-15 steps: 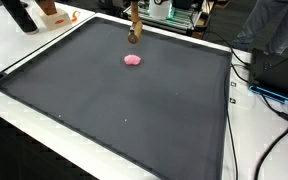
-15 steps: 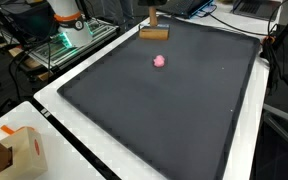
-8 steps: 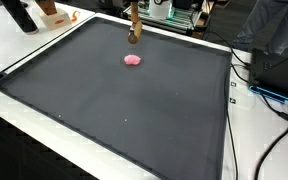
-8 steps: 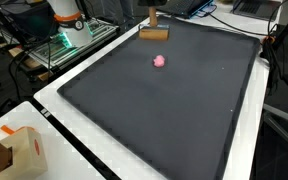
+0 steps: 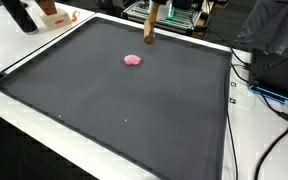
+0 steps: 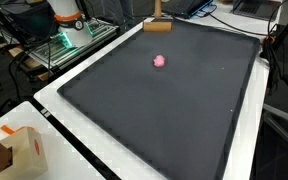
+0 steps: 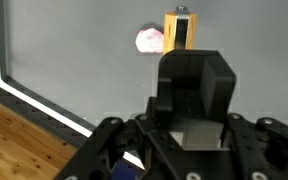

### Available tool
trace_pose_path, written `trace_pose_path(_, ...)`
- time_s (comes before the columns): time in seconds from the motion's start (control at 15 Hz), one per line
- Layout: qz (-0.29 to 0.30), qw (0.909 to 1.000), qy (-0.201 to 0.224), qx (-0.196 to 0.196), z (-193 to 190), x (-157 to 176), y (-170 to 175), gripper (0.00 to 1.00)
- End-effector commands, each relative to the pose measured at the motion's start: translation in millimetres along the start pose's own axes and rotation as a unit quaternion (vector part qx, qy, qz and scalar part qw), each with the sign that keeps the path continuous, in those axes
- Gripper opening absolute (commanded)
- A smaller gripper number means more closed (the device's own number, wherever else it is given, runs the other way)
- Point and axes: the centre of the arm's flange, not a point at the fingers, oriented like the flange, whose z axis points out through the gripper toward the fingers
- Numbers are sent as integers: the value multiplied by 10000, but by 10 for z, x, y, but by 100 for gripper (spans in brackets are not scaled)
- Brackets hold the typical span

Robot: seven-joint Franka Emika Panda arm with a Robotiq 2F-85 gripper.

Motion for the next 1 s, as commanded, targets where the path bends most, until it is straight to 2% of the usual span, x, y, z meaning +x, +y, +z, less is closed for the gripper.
trace_pose_path(0.0, -173, 9986, -168, -463, -88, 197, -466, 24)
trace_pose_path(0.33, -277, 9934, -273, -1075, -8, 271, -981, 24)
trace_pose_path(0.93, 166, 9832, -344, -1783, 263, 284, -1503, 24)
